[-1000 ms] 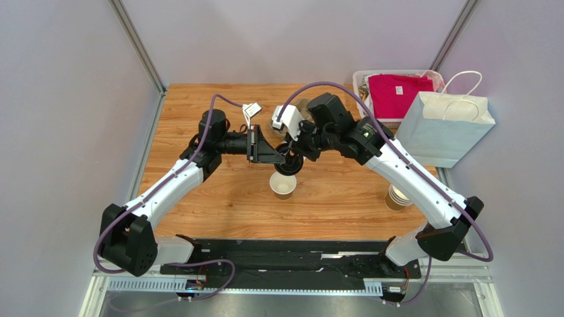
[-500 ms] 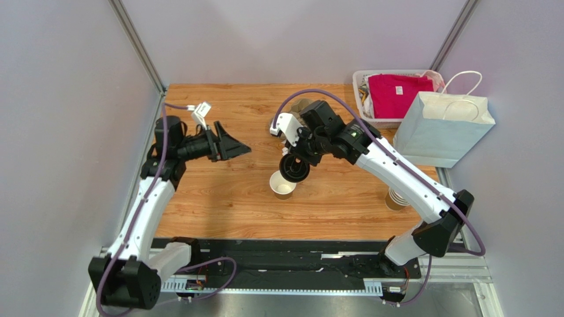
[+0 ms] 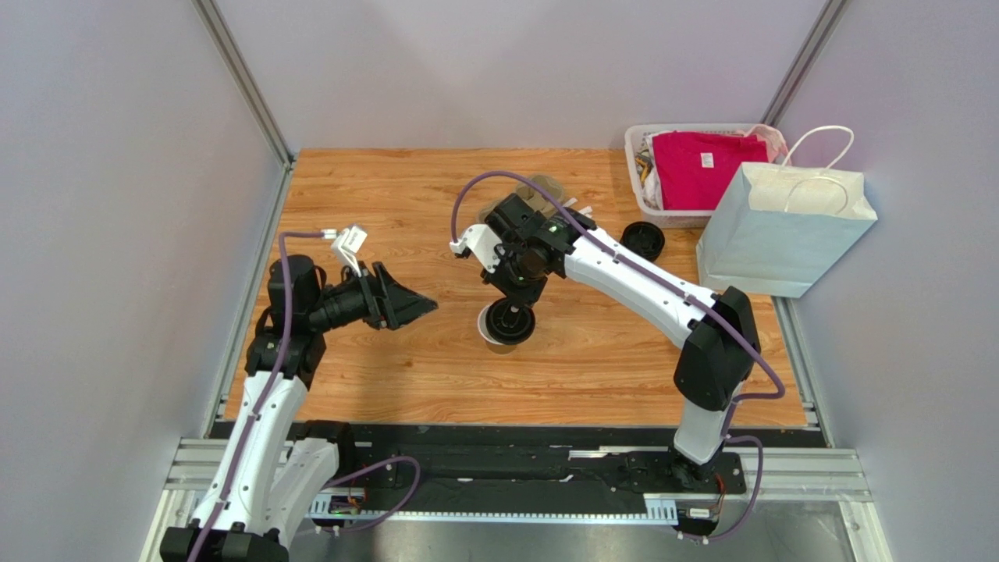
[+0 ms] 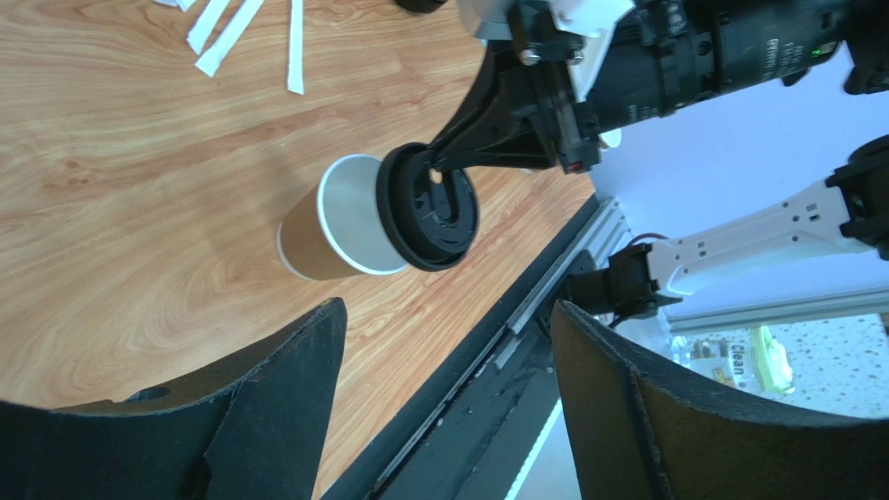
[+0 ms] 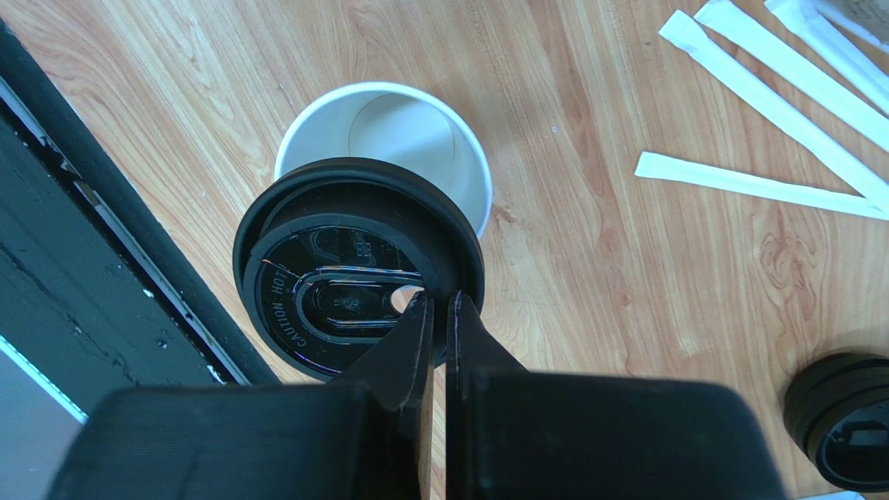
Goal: Pack the takeout coffee
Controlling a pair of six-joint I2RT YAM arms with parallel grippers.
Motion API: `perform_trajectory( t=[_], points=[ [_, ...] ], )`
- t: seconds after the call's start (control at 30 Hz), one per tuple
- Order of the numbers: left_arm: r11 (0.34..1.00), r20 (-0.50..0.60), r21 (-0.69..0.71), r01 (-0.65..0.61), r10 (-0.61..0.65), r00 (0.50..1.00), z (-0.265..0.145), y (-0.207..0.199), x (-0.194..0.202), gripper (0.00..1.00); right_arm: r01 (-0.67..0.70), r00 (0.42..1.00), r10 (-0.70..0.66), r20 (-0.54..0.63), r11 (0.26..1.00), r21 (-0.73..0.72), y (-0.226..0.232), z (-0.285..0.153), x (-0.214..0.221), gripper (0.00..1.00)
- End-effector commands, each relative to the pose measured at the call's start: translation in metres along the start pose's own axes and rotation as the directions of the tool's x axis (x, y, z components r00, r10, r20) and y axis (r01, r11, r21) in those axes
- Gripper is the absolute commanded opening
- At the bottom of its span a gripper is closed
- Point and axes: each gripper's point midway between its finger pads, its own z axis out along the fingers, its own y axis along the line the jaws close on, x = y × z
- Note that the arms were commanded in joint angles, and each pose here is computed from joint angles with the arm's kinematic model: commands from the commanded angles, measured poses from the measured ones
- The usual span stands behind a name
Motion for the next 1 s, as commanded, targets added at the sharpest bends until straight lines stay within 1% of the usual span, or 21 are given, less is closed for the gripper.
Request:
perform_trajectory(
  t=[0.0, 0.03, 0.1, 0.13, 0.17, 0.2, 0.23, 0.43, 0.5, 0.6, 0.83, 0.97],
  points=[
    [0.998, 0.013, 0.065, 0.016, -0.017, 1.0, 0.003, -0.006, -0.001, 0.74, -0.031, 0.998, 0.03, 0.053, 0.999, 0.01, 0.0, -0.001, -0.023, 0.0],
    [0.997, 0.002, 0.057, 0.043, -0.043, 0.999, 0.005, -0.001, 0.005, 0.7, -0.032, 0.998, 0.031, 0.05, 0.999, 0.007, 0.001, 0.001, -0.023, 0.0],
    [0.996, 0.004, 0.067, 0.057, -0.057, 0.998, 0.008, 0.0, 0.007, 0.66, -0.04, 0.998, 0.039, 0.048, 0.999, 0.006, 0.001, 0.006, -0.023, 0.0],
    [0.996, 0.005, 0.058, 0.074, -0.075, 0.997, 0.011, 0.004, 0.011, 0.63, -0.038, 0.998, 0.038, 0.04, 0.999, 0.005, 0.003, 0.01, -0.021, 0.0],
    [0.996, 0.018, 0.068, 0.064, -0.065, 0.998, 0.013, 0.003, 0.009, 0.6, -0.035, 0.998, 0.034, 0.044, 0.999, 0.012, 0.002, 0.011, -0.023, 0.0],
    [0.994, 0.006, 0.078, 0.081, -0.082, 0.997, 0.016, 0.0, 0.013, 0.58, -0.037, 0.998, 0.036, 0.042, 0.999, 0.015, 0.001, 0.014, -0.022, 0.0],
    [0.993, 0.0, 0.066, 0.101, -0.101, 0.995, 0.02, 0.005, 0.017, 0.53, -0.034, 0.999, 0.034, 0.039, 0.999, 0.019, 0.002, 0.016, -0.022, 0.0],
    [0.988, -0.023, 0.084, 0.128, -0.127, 0.992, 0.032, 0.007, 0.027, 0.4, -0.034, 0.999, 0.031, 0.043, 0.998, 0.053, -0.004, 0.022, -0.021, 0.0],
    [0.988, -0.03, 0.085, 0.13, -0.128, 0.991, 0.035, 0.007, 0.03, 0.38, -0.031, 0.999, 0.029, 0.037, 0.998, 0.058, -0.005, 0.025, -0.02, 0.0],
    [0.987, -0.035, 0.09, 0.13, -0.128, 0.991, 0.037, 0.005, 0.03, 0.37, -0.025, 0.999, 0.024, 0.028, 0.998, 0.061, -0.006, 0.029, -0.019, 0.0],
    [0.986, -0.059, 0.096, 0.133, -0.128, 0.99, 0.046, 0.003, 0.033, 0.36, -0.019, 1.0, 0.019, -0.002, 0.998, 0.065, -0.008, 0.039, -0.012, 0.0],
    [0.986, -0.083, 0.098, 0.137, -0.129, 0.988, 0.053, 0.003, 0.036, 0.32, -0.021, 1.0, 0.023, -0.018, 0.998, 0.067, -0.008, 0.044, -0.007, 0.0]
  ],
)
